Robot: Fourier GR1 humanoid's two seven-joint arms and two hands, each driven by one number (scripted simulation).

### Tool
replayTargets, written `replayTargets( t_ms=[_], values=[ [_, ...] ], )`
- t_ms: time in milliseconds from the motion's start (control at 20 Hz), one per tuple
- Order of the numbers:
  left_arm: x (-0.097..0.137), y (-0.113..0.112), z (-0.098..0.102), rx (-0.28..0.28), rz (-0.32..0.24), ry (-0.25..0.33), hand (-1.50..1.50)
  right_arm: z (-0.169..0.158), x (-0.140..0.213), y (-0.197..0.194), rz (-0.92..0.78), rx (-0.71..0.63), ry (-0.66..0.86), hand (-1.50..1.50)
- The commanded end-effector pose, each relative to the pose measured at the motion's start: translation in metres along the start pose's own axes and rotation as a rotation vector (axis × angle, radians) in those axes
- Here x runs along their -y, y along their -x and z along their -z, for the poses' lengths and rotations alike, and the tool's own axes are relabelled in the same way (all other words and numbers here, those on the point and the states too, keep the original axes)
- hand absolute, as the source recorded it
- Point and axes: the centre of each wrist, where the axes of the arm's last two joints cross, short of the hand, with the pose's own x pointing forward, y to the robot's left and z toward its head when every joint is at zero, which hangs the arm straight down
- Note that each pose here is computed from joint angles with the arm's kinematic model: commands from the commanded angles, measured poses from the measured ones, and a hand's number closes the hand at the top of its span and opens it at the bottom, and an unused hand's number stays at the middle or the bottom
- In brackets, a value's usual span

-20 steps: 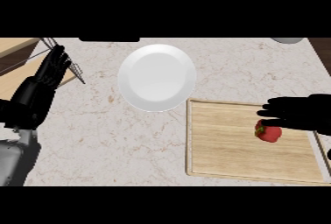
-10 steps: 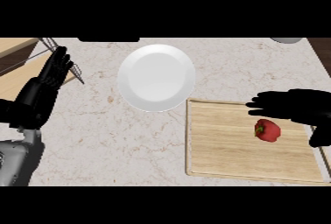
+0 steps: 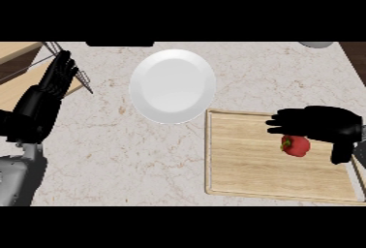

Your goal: Pick the bell pepper from the tray and place it in the plate

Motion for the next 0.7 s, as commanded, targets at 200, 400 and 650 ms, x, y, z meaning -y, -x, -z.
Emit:
replayTargets(
  t_ms=[200,400,650],
  values=[
    [0.002,0.001,-0.013,-0.013,-0.016,0.014,0.0,0.041,-0.024,-0.003,-0.013,-0.012,-0.069,-1.5],
    [0.002,0.003,-0.003,0.009,0.015,-0.005,0.0,0.044,-0.02,-0.002,0.056,0.121,0.095,1.5],
    [0.009,-0.003,0.001,0.015,0.008,0.021,0.0,0.019,-0.018,0.04,0.123,-0.234,0.266,1.5]
  ],
)
